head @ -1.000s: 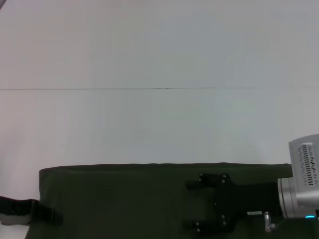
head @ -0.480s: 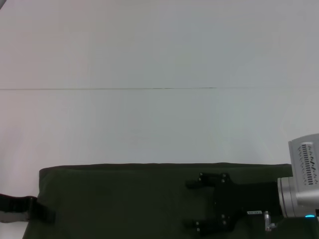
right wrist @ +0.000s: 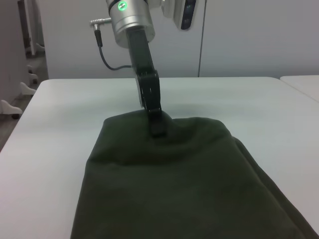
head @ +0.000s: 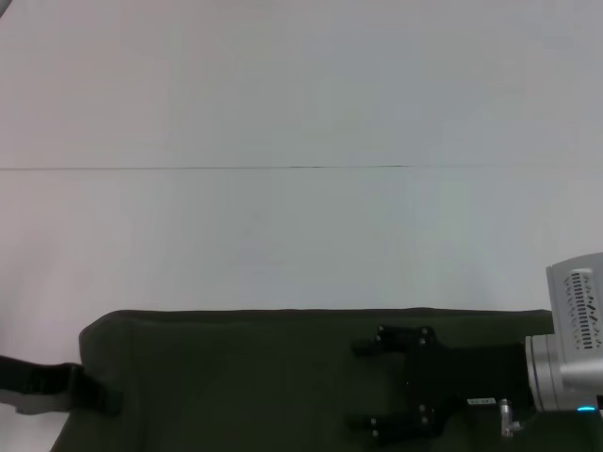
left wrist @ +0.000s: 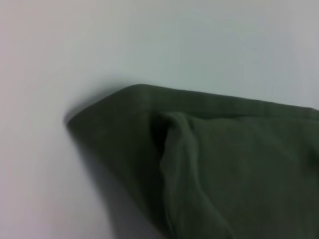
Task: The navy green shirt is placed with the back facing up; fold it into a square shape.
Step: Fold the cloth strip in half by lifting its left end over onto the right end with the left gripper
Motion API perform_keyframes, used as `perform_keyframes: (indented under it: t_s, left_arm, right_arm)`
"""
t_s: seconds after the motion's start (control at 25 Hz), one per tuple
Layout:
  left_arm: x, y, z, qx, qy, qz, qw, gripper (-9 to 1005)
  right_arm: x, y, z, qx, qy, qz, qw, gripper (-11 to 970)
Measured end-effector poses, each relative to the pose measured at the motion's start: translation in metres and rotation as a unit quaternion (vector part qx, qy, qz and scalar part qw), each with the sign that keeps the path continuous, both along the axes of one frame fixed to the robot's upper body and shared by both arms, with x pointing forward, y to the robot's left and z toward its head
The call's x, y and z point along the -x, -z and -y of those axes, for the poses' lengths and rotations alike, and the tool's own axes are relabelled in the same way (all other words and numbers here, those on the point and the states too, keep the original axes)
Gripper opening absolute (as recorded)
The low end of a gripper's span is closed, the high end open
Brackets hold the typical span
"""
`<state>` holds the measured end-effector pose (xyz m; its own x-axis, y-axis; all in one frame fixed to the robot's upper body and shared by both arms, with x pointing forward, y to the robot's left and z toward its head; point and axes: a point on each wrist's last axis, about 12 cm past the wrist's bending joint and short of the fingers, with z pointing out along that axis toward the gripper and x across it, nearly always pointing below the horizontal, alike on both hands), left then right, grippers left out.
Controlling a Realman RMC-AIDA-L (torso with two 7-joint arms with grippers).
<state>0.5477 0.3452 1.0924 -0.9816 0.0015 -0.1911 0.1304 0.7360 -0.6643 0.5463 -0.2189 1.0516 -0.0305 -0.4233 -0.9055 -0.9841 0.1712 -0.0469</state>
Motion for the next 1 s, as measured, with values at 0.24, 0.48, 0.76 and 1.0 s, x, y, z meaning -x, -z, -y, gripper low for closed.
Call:
perform_keyframes:
  t_s: [0.24, 0.48, 0.76, 1.0]
  left_arm:
    - [-0.003, -0.012, 0.011, 0.046, 0.013, 0.02, 0.999, 43]
    - [-0.003, -0.015, 0.016, 0.059, 0.017, 0.023, 0.998, 44]
    - [-0.002, -0.025, 0.015, 0.089, 0.028, 0.026, 0.995, 43]
    - [-0.001, -0.032, -0.004, 0.076, 0.008, 0.02, 0.997, 44]
  right_arm:
    - [0.0, 0.0, 0.0, -0.001, 0.0, 0.0, 1.0, 906]
    - [0.0, -0.001, 0.002, -0.012, 0.012, 0.002, 1.0, 906]
    - [0.005, -0.003, 0.009, -0.034, 0.018, 0.003, 0.999, 903]
    - [0.006, -0.003, 0.008, -0.035, 0.017, 0.002, 0.999, 899]
